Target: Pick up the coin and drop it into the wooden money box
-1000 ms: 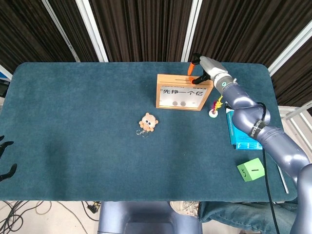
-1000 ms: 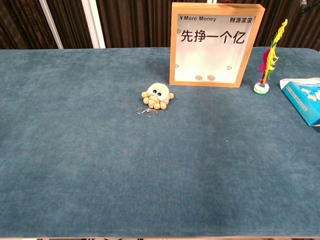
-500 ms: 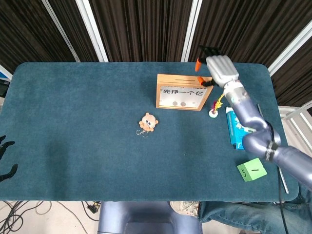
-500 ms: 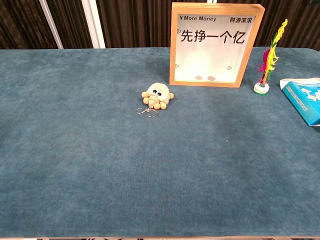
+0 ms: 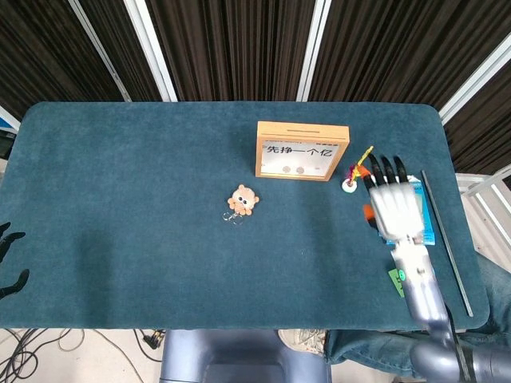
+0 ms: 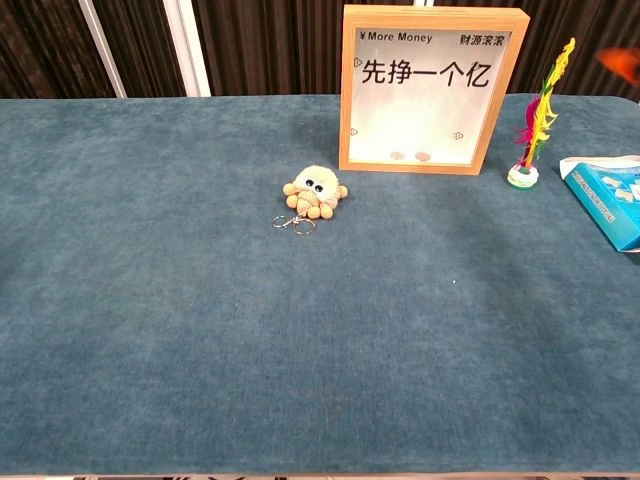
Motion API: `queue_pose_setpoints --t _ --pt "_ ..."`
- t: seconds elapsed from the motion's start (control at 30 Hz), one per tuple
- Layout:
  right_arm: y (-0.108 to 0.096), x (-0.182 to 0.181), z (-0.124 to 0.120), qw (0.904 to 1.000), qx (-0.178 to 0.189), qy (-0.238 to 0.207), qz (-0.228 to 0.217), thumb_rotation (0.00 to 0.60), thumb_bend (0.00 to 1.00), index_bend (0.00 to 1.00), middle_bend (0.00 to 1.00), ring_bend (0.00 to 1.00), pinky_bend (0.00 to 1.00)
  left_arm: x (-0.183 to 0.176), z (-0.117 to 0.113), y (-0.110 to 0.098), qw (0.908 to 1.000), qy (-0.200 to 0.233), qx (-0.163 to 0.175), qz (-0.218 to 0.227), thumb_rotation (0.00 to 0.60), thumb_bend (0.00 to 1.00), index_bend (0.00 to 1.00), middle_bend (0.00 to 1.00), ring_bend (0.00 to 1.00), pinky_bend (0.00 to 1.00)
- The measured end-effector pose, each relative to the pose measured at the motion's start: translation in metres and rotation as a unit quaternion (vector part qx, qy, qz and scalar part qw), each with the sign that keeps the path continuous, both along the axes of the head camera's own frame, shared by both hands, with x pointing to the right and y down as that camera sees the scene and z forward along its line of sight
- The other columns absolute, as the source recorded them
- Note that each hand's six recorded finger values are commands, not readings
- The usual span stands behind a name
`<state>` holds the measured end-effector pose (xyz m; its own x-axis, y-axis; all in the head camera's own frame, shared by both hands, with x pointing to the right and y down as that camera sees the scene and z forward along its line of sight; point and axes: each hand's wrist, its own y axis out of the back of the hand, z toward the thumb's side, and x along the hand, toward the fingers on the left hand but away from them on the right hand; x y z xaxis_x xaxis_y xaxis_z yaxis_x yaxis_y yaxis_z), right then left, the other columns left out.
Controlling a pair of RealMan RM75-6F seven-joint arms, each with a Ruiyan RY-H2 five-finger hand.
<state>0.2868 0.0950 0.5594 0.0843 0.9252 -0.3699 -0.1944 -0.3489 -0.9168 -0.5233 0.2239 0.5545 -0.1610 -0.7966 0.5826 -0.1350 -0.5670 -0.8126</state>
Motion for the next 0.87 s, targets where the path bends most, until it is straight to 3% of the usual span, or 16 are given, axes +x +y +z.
queue_pose_setpoints --t 0.13,0.37,0.53,0.87 --pt "0.056 0.023 0.003 0.9988 -0.006 0.044 0.023 0.6 0.47 0.1 0.01 0.0 0.0 0.0 -0.001 0.0 1.0 -0.002 0.002 0.003 0.6 0.37 0.2 0.0 0.0 0.0" --pt "0.108 0.052 0.0 0.997 -0.003 0.048 0.06 0.6 0.47 0.09 0.01 0.0 0.0 0.001 -0.003 -0.001 0.9996 -0.016 0.015 0.015 0.6 0.37 0.2 0.0 0.0 0.0" --pt "0.126 0.069 -0.007 0.9966 0.017 0.029 0.076 0.6 0.47 0.08 0.01 0.0 0.0 0.003 -0.007 -0.003 0.9985 -0.027 0.04 0.027 0.6 0.37 0.2 0.0 0.0 0.0" --pt "0.134 0.08 -0.012 0.9964 0.029 -0.045 0.066 0.6 0.47 0.08 0.01 0.0 0.0 0.004 -0.008 0.0 0.9977 -0.029 0.052 0.033 0.6 0.37 0.2 0.0 0.0 0.0"
